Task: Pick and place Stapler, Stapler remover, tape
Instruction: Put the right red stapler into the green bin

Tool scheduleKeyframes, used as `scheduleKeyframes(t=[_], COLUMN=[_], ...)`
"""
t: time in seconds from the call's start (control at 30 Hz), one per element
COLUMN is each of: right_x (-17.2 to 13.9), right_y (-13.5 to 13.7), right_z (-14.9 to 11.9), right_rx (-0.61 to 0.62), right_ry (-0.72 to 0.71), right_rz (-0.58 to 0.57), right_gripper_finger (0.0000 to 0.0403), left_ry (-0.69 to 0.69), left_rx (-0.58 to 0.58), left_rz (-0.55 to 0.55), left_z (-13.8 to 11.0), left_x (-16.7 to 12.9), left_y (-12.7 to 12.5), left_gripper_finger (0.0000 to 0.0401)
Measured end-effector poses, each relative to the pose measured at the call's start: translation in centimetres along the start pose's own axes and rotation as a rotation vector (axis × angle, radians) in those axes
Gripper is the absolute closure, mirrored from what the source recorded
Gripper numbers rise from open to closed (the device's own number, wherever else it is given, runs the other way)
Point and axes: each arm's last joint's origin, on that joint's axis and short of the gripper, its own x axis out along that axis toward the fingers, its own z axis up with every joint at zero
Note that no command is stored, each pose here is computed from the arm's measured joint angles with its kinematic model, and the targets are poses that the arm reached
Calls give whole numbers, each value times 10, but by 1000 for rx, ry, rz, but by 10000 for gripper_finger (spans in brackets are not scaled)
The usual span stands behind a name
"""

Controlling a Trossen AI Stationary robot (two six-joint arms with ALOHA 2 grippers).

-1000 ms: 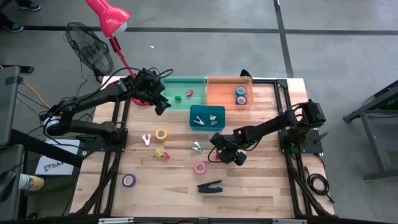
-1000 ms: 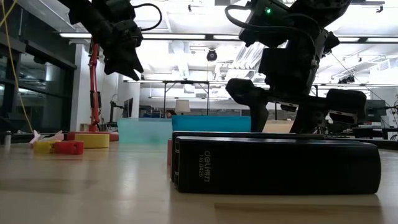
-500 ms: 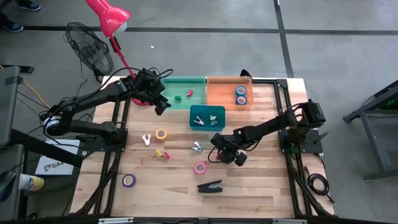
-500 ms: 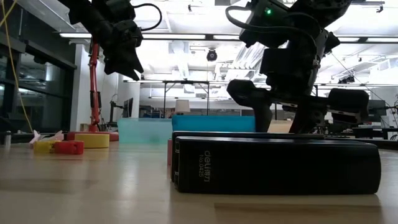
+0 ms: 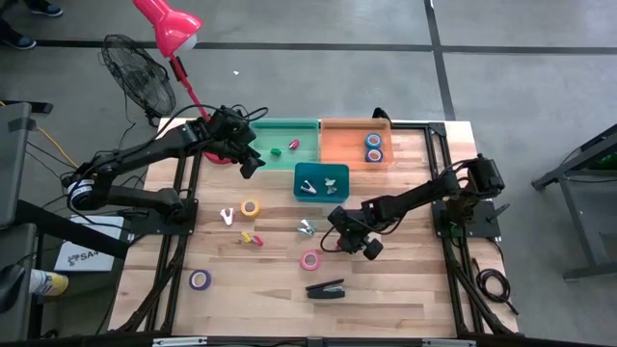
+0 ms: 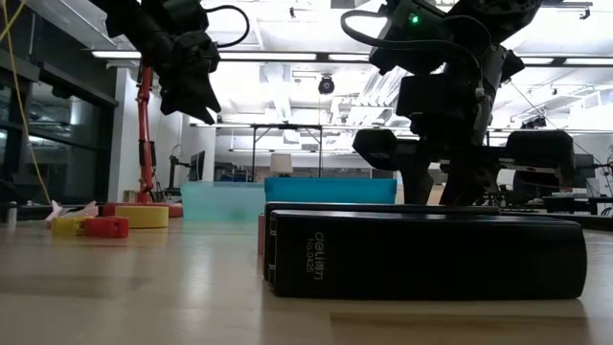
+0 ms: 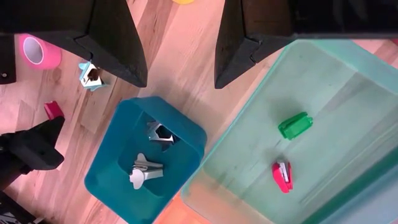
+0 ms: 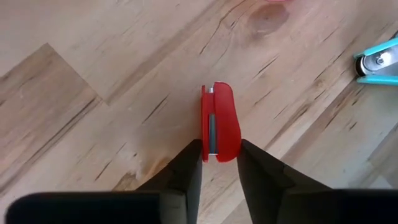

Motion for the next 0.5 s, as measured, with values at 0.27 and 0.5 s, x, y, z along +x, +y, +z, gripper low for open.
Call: scheduleKeyframes(t=[0.27, 0.5], right_x=[0, 0], right_y=[0, 0], right_z=[-1, -1], right_rx=[52, 58], right_ry=[9, 21], right_rz=[2, -13], right_gripper_finger=[357, 369], left_ry=[0, 0], left_rx=[0, 0], left_rz=[-1, -1], left_z=[0, 0], left_x=[0, 0], left_y=[0, 0], left_gripper_finger=[218, 218])
